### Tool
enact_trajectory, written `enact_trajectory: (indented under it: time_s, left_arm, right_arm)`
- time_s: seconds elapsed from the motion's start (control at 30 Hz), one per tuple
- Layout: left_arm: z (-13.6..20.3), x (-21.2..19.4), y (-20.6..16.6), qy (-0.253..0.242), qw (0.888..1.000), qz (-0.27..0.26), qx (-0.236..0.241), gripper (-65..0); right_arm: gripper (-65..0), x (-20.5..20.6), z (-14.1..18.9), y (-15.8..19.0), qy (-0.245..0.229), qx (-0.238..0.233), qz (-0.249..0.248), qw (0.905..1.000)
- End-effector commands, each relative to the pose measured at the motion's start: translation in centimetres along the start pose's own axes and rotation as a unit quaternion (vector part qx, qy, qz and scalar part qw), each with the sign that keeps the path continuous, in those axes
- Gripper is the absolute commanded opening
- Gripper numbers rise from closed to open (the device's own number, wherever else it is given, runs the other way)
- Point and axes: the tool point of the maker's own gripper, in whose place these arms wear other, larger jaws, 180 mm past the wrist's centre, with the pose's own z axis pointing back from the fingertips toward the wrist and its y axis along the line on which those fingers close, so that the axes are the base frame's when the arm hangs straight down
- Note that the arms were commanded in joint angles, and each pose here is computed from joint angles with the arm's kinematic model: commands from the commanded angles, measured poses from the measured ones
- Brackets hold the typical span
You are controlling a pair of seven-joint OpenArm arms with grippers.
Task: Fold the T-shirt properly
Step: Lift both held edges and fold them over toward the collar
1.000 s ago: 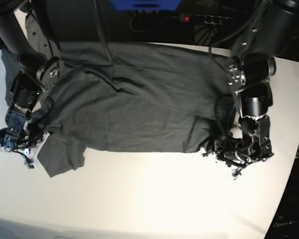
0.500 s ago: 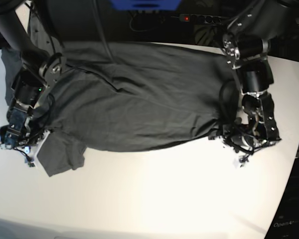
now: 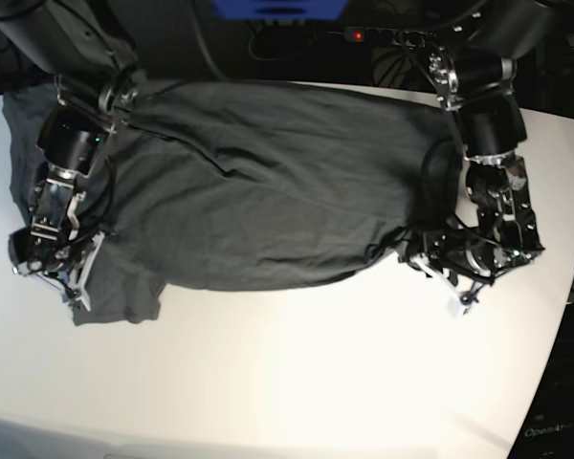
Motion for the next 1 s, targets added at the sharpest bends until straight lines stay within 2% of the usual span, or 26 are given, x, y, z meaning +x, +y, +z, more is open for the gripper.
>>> enact_trajectory:
  time_s: [0.0,0.17,0.43,0.67,0.97]
  left_arm:
    - [1.0,2.6,-0.6,-0.033,0.999,-0.012,-0.007,-62.1]
    - [1.5,2.1,-0.7,-0.039,0.999,-0.016,-0.006,-62.1]
    - [2.2,0.8,-0.6,-0.043,0.999,-0.027,0.003,-62.1]
    - [3.6,0.9,-2.1,-0.044,0.997,-0.069,0.009,-62.1]
    - [5.2,0.1,-2.3,-0.049,0.994,-0.09,0.023,-62.1]
  right_arm:
    - [-64.0,1.8,1.4,-1.9,-0.028,-0.029,0.004,0.9992]
    - [-64.0,1.5,3.1,-1.6,-0.044,-0.058,0.025,0.997]
    - [-64.0,-0.6,4.3,-1.6,-0.044,-0.079,0.031,0.9954]
    - [-64.0,-1.2,5.8,-0.5,-0.058,-0.091,0.036,0.9936]
    - [-64.0,-2.7,7.6,-0.5,-0.061,-0.113,0.044,0.9908]
